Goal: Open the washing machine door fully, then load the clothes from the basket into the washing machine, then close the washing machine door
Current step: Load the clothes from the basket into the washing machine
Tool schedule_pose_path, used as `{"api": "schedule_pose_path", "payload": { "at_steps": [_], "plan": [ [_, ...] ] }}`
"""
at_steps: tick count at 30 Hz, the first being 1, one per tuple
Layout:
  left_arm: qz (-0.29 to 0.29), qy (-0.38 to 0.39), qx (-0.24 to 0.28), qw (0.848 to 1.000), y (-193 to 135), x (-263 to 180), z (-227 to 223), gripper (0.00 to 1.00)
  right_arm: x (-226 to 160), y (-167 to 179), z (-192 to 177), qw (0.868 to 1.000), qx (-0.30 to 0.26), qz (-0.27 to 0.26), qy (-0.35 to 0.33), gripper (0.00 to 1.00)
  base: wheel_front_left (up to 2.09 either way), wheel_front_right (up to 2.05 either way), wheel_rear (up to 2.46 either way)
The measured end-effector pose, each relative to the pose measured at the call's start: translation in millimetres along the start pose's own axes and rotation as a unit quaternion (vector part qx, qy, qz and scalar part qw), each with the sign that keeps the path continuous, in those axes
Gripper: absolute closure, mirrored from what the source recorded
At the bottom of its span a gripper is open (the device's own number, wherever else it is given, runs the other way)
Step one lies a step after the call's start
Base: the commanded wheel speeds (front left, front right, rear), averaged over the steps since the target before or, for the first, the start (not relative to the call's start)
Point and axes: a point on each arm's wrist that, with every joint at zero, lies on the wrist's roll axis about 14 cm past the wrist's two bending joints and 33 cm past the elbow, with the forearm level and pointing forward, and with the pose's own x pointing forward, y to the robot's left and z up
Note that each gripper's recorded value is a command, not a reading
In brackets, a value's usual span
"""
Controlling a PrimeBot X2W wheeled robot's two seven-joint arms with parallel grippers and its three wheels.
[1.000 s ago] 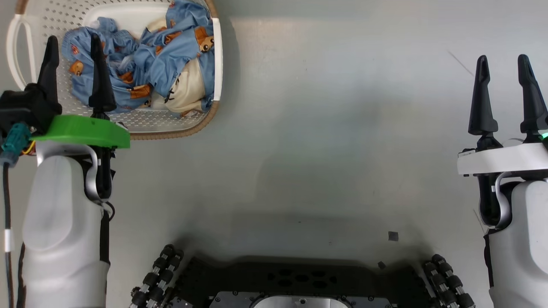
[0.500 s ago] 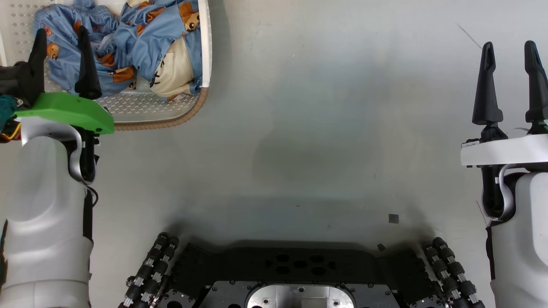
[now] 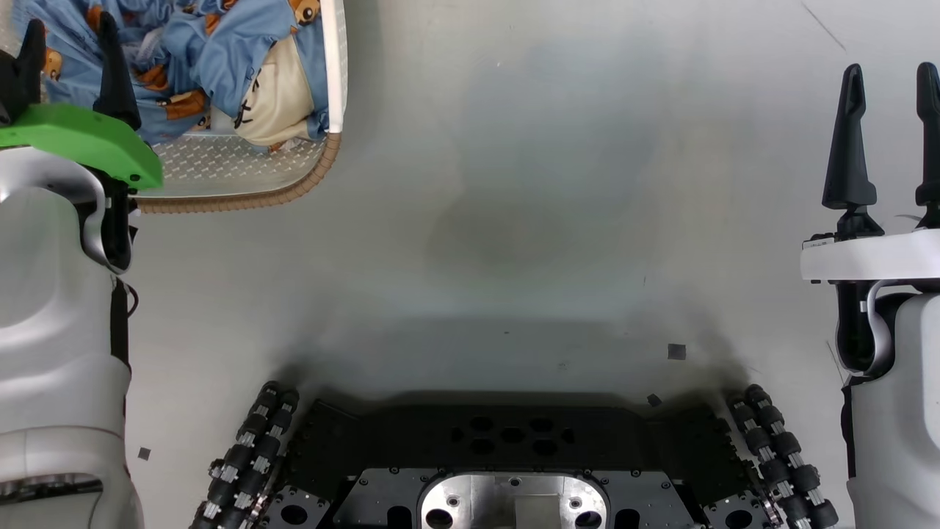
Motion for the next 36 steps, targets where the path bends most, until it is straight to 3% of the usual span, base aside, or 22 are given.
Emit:
{"api": "schedule_pose_path", "payload": {
  "at_steps": [12, 21, 36],
  "plan": [
    [0.011, 0.058, 0.0, 0.998, 5, 22, -33, 0.0, 2, -10, -19, 1.0, -0.001, -0.012, 0.018, 0.0, 0.0, 0.0, 0.0],
    [0.061, 0.127, 0.007, 0.99, 27, 17, -65, 0.0, 4, -11, -27, 1.0, 0.0, -0.014, 0.026, 0.0, 0.0, 0.0, 0.0],
    [0.088, 0.171, 0.004, 0.981, 33, 28, -79, 0.0, 2, -16, -34, 0.999, -0.001, -0.02, 0.035, 0.0, 0.0, 0.0, 0.0]
  ]
}}
